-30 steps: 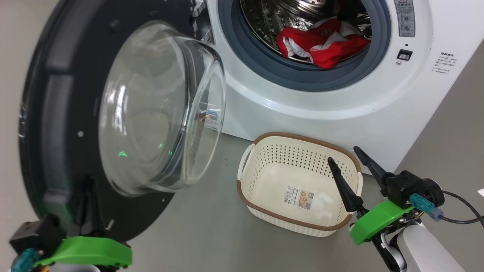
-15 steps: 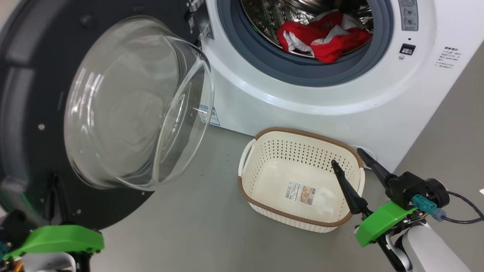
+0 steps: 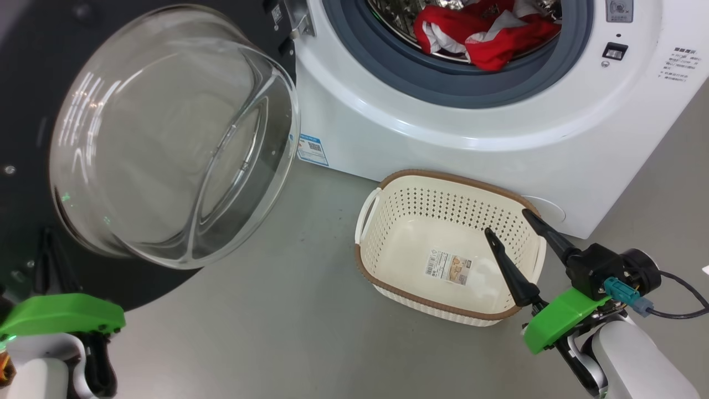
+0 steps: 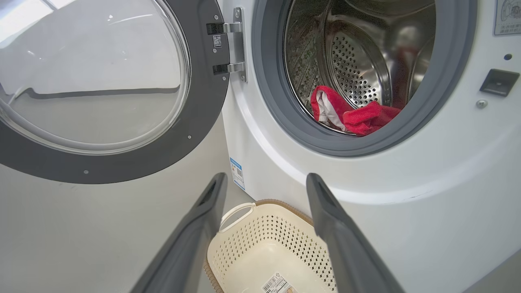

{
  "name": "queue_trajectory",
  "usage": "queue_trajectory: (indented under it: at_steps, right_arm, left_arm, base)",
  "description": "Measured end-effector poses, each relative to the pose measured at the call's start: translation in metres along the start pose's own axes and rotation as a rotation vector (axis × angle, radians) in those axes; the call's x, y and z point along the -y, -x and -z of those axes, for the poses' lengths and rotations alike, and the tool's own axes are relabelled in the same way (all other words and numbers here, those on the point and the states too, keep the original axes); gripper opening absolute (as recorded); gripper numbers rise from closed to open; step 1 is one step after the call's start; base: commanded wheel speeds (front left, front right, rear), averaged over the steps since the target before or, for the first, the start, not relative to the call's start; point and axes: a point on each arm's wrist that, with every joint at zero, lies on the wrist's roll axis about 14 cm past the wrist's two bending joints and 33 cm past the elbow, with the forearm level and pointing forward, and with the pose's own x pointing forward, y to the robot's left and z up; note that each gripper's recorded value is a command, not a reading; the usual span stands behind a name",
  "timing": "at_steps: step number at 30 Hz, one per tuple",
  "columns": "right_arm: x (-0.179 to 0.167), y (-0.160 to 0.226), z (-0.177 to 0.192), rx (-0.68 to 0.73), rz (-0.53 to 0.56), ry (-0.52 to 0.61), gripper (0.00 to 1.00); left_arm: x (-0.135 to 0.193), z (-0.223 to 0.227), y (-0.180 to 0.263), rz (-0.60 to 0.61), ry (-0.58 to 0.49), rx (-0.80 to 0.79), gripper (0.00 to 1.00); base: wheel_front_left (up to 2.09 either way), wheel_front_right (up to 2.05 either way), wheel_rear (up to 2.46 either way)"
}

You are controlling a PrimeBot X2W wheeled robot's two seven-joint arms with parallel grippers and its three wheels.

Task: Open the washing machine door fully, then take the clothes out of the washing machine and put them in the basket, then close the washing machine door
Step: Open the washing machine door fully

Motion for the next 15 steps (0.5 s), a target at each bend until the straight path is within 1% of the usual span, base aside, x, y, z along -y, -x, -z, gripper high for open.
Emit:
queue_trajectory:
  at_steps: [8, 15]
  right_arm:
    - [0.001, -0.002, 0.004, -0.009, -0.009, 0.002, 1.00]
    - [0.007, -0.001, 0.005, -0.012, -0.001, 0.010, 1.00]
  left_arm:
    - [-0.008, 0.001, -0.012, -0.036, -0.002, -0.004, 0.00]
    - [-0.021, -0.001, -0.018, -0.062, -0.047, -0.002, 0.00]
  base:
    - [0.00, 0.00, 0.00]
    - [0.00, 0.00, 0.00]
